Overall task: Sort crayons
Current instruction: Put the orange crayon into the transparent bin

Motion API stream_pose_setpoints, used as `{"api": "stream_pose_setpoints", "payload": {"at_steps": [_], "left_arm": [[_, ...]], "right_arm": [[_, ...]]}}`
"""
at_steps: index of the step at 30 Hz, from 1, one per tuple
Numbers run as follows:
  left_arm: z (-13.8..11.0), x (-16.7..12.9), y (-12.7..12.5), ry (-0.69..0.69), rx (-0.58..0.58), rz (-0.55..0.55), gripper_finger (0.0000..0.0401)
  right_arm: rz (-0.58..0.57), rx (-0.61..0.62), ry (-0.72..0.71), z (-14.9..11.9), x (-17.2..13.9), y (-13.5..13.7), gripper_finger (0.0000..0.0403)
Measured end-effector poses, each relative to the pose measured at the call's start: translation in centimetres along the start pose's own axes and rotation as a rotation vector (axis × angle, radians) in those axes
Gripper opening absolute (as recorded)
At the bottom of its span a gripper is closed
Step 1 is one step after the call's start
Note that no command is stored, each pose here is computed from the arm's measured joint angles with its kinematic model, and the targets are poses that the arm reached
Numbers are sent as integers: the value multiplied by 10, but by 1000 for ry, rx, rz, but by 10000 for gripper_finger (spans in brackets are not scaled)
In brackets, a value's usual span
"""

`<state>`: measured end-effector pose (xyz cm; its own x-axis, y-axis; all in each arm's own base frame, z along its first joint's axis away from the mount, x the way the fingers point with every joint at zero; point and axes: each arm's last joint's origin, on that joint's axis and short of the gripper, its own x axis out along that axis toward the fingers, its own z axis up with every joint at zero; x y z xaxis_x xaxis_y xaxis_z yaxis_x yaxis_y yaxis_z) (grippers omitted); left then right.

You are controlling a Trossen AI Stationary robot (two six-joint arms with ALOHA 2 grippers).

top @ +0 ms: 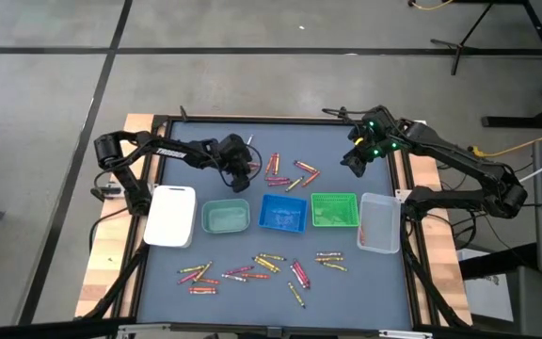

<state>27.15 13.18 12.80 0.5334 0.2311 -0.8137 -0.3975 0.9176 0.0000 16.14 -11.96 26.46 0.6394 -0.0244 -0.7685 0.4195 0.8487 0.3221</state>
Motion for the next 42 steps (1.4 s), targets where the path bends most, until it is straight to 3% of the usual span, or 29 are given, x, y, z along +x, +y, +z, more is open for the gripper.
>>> {"api": "stream_pose_setpoints", "payload": {"at_steps": [23, 35, 42], "left_arm": [[-9, 11, 0, 75, 0, 6, 114], [-9, 11, -1, 71, 0, -3, 23], [-9, 11, -3, 72, 7, 1, 6]], "right_arm": [[0, 0, 2, 0, 0, 0, 131], [0, 1, 2, 0, 0, 0, 131], [0, -3, -8, 1, 0, 0, 131]]}}
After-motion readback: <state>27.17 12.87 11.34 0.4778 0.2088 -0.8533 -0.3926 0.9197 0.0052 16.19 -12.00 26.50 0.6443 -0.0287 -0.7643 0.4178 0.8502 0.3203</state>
